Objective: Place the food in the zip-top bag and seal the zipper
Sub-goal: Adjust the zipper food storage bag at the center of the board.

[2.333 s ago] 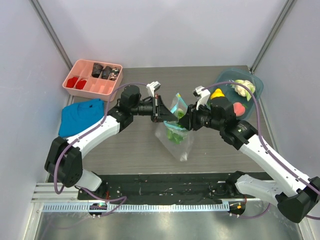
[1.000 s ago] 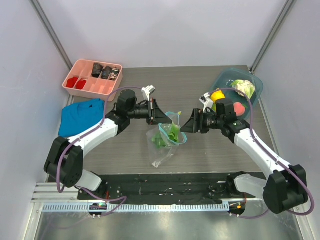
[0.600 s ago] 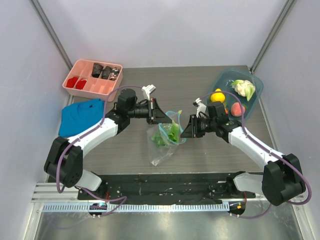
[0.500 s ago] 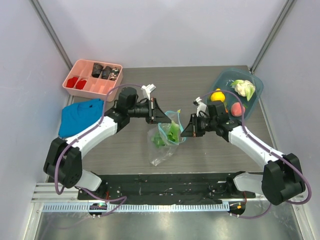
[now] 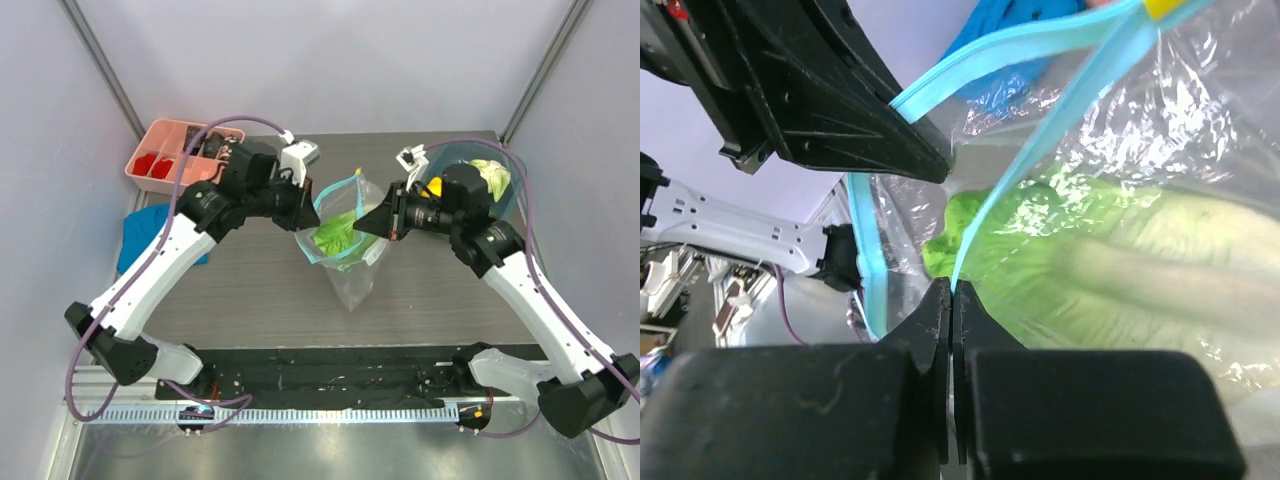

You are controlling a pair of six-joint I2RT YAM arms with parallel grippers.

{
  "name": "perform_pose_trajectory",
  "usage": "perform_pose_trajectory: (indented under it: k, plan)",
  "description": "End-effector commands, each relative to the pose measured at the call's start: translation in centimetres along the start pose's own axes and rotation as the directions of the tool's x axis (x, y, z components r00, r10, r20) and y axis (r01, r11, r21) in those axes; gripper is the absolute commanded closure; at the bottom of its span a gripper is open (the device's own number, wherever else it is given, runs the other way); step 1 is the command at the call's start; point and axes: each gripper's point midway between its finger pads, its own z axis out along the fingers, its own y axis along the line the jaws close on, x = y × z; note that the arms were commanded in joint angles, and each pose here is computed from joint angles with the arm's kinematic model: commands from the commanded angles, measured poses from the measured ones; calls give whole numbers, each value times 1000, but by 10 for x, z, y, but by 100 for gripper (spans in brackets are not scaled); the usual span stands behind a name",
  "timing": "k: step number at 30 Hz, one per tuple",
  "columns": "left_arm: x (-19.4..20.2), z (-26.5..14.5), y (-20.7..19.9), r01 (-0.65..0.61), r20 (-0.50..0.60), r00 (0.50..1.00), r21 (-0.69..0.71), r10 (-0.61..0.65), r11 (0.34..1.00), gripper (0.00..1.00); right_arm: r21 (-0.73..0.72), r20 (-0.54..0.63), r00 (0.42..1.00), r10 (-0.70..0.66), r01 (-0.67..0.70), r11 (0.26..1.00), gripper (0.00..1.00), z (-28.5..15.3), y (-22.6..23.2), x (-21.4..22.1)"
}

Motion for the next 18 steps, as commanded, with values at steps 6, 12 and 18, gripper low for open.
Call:
perform_pose_trajectory:
  k: [6, 12, 18]
  plan:
    - [16, -1, -4, -6, -12, 1000, 44, 7, 999, 91, 6, 47, 998, 49, -50, 999, 99, 9, 5, -34]
    - [15, -9, -6, 7, -81, 997, 31, -5, 1000, 100, -142, 18, 995, 98, -94, 985, 99, 12, 40, -48]
    - [24, 7, 18, 12, -90, 996, -62, -17, 998, 100, 70, -158, 973, 168, -159, 985, 99, 25, -43, 17]
